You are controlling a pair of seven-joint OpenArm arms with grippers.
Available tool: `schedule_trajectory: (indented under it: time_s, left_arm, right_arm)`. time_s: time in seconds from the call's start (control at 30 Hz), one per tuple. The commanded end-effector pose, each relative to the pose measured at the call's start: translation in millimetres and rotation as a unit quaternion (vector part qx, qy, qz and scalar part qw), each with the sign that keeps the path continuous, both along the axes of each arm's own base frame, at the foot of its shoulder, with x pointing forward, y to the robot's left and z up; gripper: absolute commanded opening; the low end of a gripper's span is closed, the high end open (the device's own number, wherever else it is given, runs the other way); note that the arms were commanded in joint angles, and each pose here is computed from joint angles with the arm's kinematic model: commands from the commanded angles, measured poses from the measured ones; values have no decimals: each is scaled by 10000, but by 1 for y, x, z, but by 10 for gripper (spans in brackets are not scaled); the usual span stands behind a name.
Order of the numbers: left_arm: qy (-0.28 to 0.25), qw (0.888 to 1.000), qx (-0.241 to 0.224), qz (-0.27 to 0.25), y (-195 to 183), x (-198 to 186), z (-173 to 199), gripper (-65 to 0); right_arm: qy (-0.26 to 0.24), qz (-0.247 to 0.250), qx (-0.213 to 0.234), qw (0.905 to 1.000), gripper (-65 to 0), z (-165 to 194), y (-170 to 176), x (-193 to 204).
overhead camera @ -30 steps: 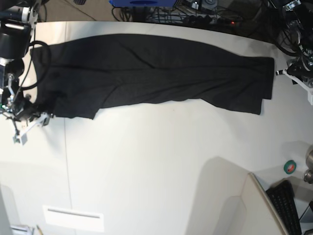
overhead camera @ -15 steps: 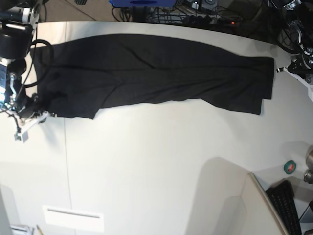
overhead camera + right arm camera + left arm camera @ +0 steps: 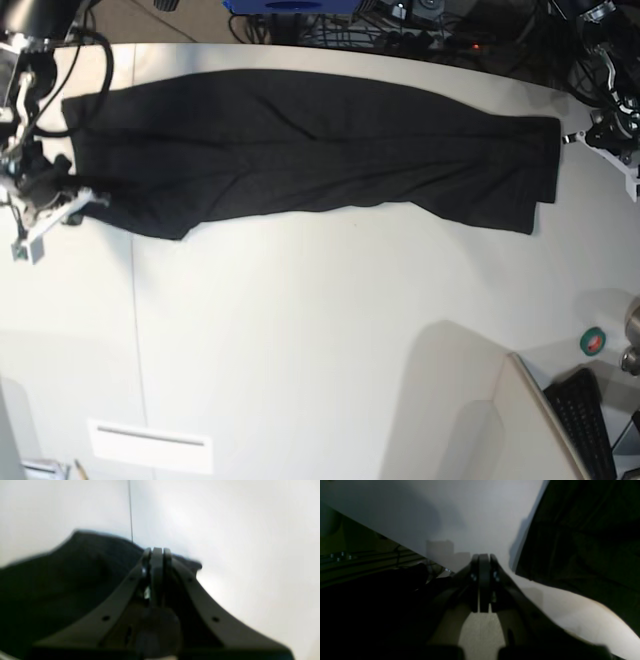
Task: Layout the t-shirt on the table in an organized manner, then fold the t-shirt properly
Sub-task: 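Release the right gripper and regrasp the folded shirt end, then tug and smooth the folded shirt end with the right gripper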
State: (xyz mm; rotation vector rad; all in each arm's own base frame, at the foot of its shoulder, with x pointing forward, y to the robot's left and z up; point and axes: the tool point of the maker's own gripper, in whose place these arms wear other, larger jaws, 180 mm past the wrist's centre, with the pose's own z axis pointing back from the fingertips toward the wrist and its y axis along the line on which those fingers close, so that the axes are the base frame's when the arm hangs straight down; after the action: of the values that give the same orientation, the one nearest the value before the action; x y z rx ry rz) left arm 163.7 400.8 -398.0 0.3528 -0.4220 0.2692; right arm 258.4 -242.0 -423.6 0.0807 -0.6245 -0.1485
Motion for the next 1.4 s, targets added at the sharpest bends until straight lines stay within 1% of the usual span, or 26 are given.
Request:
schedule_trajectory:
  time_s: [0.0,0.17,0.4,0.53,0.6,0.7,0.8,0.87,0.97,1.07,1.1,1.17,1.23,1.37]
  left_arm:
    - [-139,9997,201,-6,9,7,13,-650]
    - [-147,9997,208,-8,10,7,14,-650]
    - [-135,9997,197,-51,8,9,13,-650]
    - [-217,9996,187,-33,7,17,15,-650]
    - [-240,9996,173,-35,6,19,15,-650]
    - [-288,9995,147,-37,5,21,16,-650]
    - [-282,9995,135,-57,3,22,15,-650]
    - [-218,9995,133,-195,-3,26,12,-650]
    - [-194,9994,132,-252,-5,27,11,-650]
    - [-199,9994,136,-254,-5,27,11,-650]
    - [-202,9994,145,-259,-5,27,12,-650]
    - [-199,9994,149,-245,-5,26,12,-650]
    - [-183,9994,159,-235,-3,26,12,-650]
    - [-189,9994,157,-242,-3,26,12,-650]
  right_arm:
    - [-232,56,-20,9997,-650,13,3,3]
    - [-271,145,-2,9995,-650,22,25,-28]
    - [161,91,154,9997,-650,3,38,-71]
    - [140,174,59,9997,-650,12,40,-82]
    - [-34,395,-11,9992,-650,25,44,-80]
    - [-296,691,122,9971,-650,37,55,-73]
    - [-550,725,147,9957,-650,47,56,-57]
    - [-753,733,120,9944,-650,56,55,-40]
    - [-1128,781,-6,9905,-650,75,50,-10]
    - [-1358,797,-122,9875,-650,88,42,11]
    - [-1380,802,-132,9871,-650,90,42,13]
    - [-1194,854,-227,9889,-650,88,36,12]
    - [-1003,864,-224,9909,-650,81,34,10]
    - [-508,767,3,9958,-650,47,32,-3]
